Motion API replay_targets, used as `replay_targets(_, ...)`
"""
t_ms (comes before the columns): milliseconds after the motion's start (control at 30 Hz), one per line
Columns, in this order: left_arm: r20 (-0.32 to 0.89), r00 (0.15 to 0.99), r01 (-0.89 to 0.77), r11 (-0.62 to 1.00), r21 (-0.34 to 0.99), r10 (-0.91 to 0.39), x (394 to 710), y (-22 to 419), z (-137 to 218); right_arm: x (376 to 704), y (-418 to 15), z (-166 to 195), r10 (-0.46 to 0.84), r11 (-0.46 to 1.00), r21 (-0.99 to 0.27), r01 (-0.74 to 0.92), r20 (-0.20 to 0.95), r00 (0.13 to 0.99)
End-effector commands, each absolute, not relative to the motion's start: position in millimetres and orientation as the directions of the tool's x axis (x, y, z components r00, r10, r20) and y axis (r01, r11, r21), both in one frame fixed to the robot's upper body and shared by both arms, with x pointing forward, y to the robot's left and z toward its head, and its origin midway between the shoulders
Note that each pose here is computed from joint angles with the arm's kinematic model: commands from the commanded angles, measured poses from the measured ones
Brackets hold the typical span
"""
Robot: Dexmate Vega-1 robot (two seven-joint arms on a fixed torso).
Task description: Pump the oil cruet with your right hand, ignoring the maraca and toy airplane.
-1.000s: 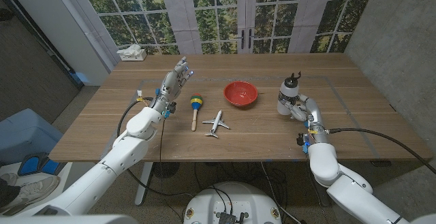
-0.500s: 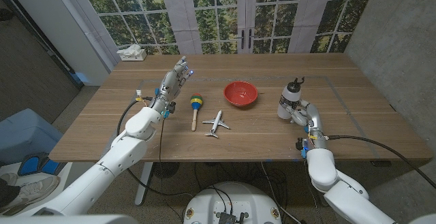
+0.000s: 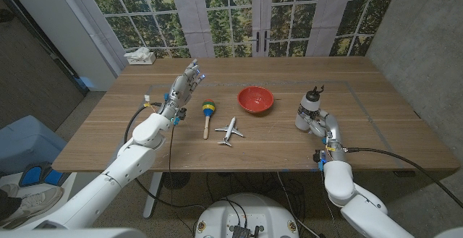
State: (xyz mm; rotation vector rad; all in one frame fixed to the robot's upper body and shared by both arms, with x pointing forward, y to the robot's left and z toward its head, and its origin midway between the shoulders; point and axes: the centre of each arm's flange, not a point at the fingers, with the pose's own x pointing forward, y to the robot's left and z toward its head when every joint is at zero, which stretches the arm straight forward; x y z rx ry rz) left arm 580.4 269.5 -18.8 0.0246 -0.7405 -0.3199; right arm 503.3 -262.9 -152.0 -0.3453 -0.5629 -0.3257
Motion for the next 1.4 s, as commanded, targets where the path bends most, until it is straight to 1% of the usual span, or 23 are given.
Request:
replay_targets(33, 0.659, 0.692, 0.279, 0.951, 0.133, -0.295, 583, 273, -18, 511, -263, -160, -0.229, 0.873, -0.258, 0.414, 0.534, 0.814)
replay_targets(267, 0.659, 0.690, 0.282, 0.950, 0.136, -0.299, 585, 273, -16, 511, -263, -164, -0.272, 0.858, -0.259, 0.444, 0.504, 0.819)
replay_targets(600, 0.663, 0.685, 0.286, 0.948, 0.136, -0.302, 587, 273, -15, 507, -262, -169, -0.286, 0.839, -0.284, 0.464, 0.496, 0.820)
replay_targets(1033, 0.666, 0.679, 0.291, 0.946, 0.142, -0.309, 591, 275, -9, 503, -259, -167, -0.282, 0.790, -0.355, 0.499, 0.513, 0.811)
replay_targets(1400, 0.662, 0.680, 0.297, 0.944, 0.144, -0.315, 594, 275, -8, 497, -260, -167, -0.295, 0.756, -0.364, 0.543, 0.551, 0.781)
